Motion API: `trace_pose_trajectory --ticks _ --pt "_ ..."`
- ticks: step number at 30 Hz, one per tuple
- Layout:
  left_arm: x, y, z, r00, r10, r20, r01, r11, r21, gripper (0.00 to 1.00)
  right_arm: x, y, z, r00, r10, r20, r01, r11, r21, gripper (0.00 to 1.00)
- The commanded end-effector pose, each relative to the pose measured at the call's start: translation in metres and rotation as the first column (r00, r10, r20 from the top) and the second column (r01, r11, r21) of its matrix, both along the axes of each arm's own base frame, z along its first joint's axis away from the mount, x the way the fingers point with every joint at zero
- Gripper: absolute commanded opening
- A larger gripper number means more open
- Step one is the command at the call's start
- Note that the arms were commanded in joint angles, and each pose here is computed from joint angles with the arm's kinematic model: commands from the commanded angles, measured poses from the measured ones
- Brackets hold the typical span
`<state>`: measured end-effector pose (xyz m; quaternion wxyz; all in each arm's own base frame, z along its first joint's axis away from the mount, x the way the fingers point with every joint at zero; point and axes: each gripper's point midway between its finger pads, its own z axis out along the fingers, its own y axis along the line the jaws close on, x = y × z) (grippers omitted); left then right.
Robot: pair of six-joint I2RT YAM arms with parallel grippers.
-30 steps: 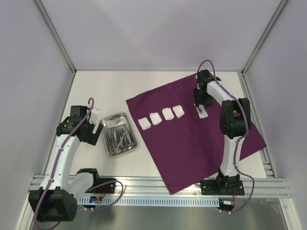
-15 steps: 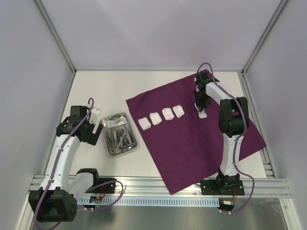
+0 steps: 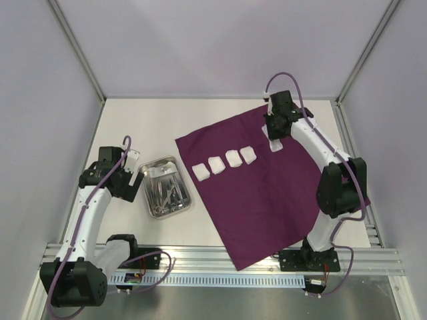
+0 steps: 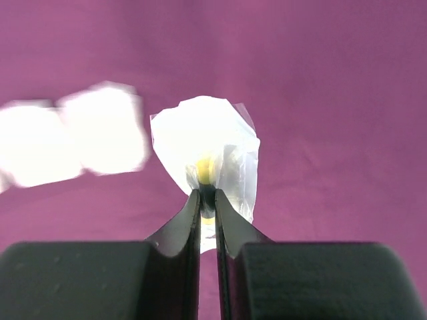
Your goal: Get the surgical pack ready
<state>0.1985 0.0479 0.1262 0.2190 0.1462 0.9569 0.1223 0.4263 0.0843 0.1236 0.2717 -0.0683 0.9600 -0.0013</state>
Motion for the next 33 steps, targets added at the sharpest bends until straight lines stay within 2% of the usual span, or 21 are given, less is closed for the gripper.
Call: trace_pose_trajectory --ticks 1,2,3,5,6,7,8,10,11,12,15,20,23,27,33 --pt "0.009 0.001 0.004 1.0 0.014 0.027 -0.014 1.0 -0.002 1.0 -0.006 0.097 0.081 0.893 0.351 0.281 -0.358 0.933 -0.029 0.0" --pt "0.009 0.002 0.005 0.999 0.02 0.029 -0.02 1.0 0.003 1.0 -0.012 0.119 0.09 0.848 0.429 0.31 -0.432 0.9 -0.065 0.0" --pt "0.009 0.004 0.005 0.999 0.026 0.029 -0.026 1.0 0.008 1.0 -0.031 0.165 0.097 0.727 0.602 0.33 -0.587 0.795 -0.155 0.0" --pt "0.008 0.006 0.006 0.999 0.04 0.037 -0.041 0.999 0.021 1.0 -0.051 0.213 0.101 0.576 0.744 0.338 -0.715 0.659 -0.233 0.01" --pt "0.008 0.007 0.005 0.998 0.047 0.038 -0.048 0.999 0.027 1.0 -0.074 0.251 0.103 0.466 0.817 0.341 -0.783 0.56 -0.272 0.01" --pt "0.008 0.009 0.006 0.998 0.055 0.044 -0.056 0.998 0.033 1.0 -0.086 0.277 0.091 0.338 0.889 0.308 -0.848 0.43 -0.311 0.0" --pt "0.006 0.012 0.008 0.996 0.068 0.052 -0.07 0.996 0.048 1.0 -0.096 0.295 0.085 0.265 0.919 0.292 -0.875 0.357 -0.328 0.0" --pt "0.003 0.015 0.009 0.995 0.08 0.059 -0.084 0.995 0.06 1.0 -0.122 0.337 0.085 0.075 0.956 0.284 -0.91 0.182 -0.372 0.0" --pt "0.003 0.018 0.011 0.993 0.092 0.075 -0.097 0.993 0.072 1.0 -0.127 0.351 0.064 0.034 0.968 0.248 -0.924 0.125 -0.361 0.0" --pt "0.002 0.02 0.012 0.991 0.104 0.082 -0.111 0.99 0.082 1.0 -0.135 0.369 0.068 -0.017 0.965 0.261 -0.925 0.084 -0.37 0.01" --pt "0.0 0.031 0.018 0.983 0.144 0.114 -0.158 0.979 0.127 1.0 -0.131 0.398 0.048 -0.061 0.966 0.25 -0.932 0.035 -0.36 0.0" --pt "0.002 0.033 0.021 0.977 0.163 0.134 -0.179 0.977 0.113 1.0 -0.119 0.426 0.023 -0.136 0.968 0.209 -0.91 -0.038 -0.414 0.0" --pt "0.003 0.034 0.02 0.977 0.166 0.134 -0.182 0.977 0.115 1.0 -0.113 0.438 0.0 -0.21 0.962 0.173 -0.883 -0.11 -0.457 0.0" --pt "0.004 0.034 0.018 0.978 0.167 0.125 -0.181 0.977 0.114 1.0 -0.101 0.448 -0.01 -0.225 0.962 0.152 -0.846 -0.116 -0.52 0.01" --pt "0.006 0.032 0.018 0.98 0.157 0.123 -0.17 0.979 0.108 1.0 -0.093 0.464 -0.021 -0.232 0.963 0.138 -0.827 -0.121 -0.549 0.01"
